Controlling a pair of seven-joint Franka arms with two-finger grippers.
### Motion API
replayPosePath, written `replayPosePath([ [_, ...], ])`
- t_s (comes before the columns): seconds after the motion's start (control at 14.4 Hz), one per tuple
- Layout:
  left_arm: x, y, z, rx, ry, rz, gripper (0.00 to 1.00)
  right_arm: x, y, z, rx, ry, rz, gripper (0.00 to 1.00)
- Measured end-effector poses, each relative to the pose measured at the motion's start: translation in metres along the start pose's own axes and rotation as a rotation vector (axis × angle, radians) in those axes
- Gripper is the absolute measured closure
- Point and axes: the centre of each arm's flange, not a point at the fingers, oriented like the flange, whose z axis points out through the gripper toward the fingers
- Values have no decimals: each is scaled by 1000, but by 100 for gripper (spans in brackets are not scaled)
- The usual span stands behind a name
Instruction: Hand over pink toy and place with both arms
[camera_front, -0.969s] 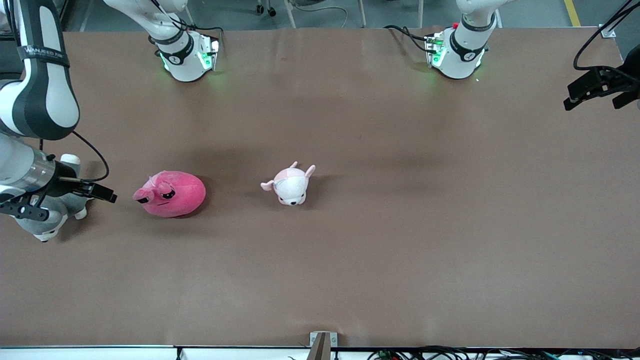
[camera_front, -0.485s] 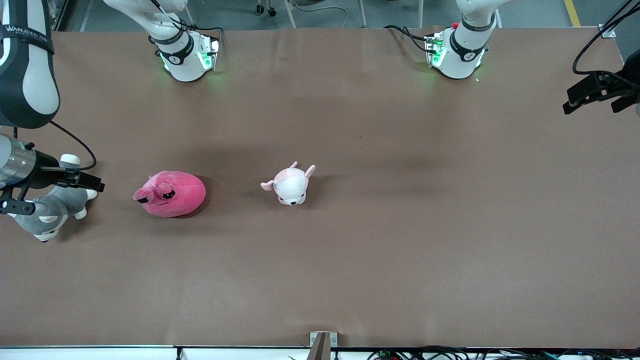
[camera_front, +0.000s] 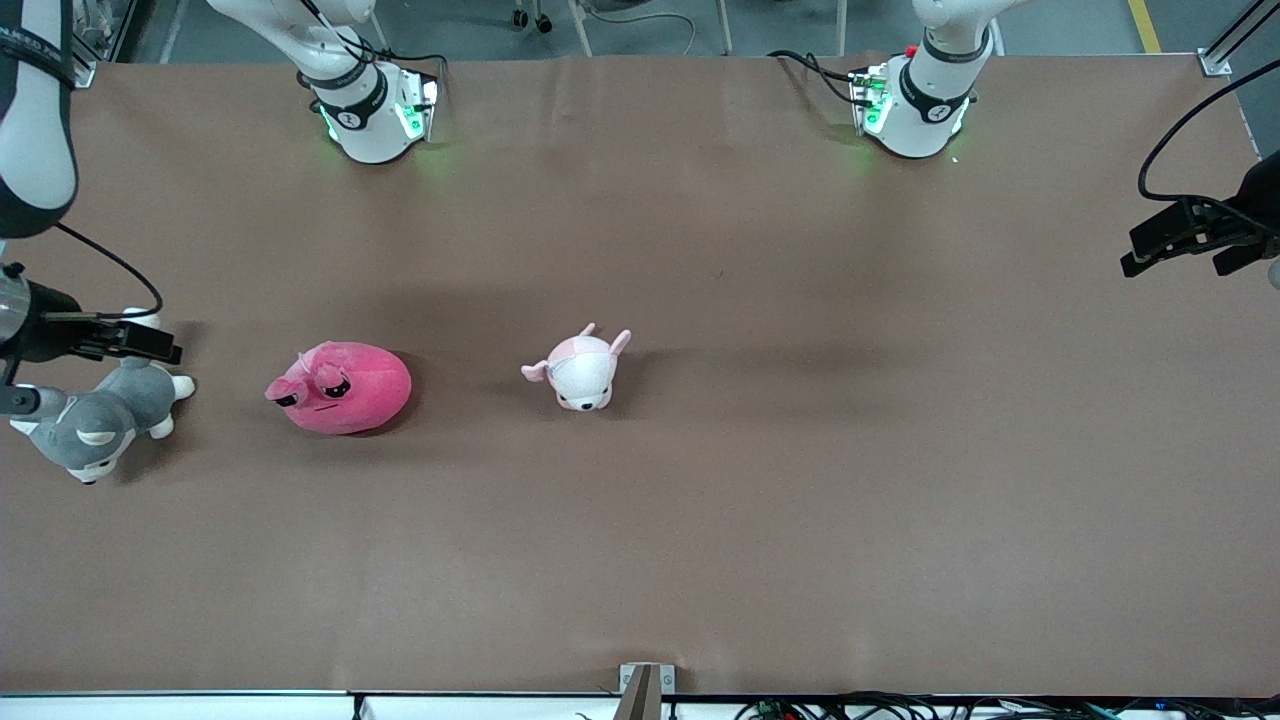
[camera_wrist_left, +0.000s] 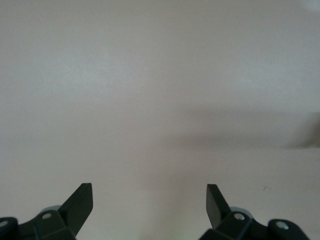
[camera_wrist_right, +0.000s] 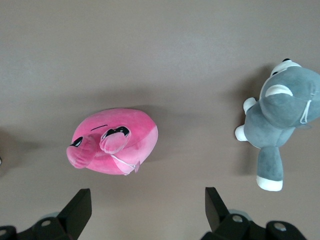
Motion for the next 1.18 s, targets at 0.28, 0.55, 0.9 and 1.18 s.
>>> replayPosePath([
  [0.28,0,1,0,0,0,1,0,-1,13,-2,2,-2,16,0],
  [0.55,0,0,0,0,0,0,0,-2,11,-15,2,3,14,0],
  [0.9,1,-1,1,6,-1,-6,0,-13,8,-16,7,-80,8,0],
  [1.18,1,-1,1,11,-1,-7,0,-29,-4,-46,5,-52,-13,0],
])
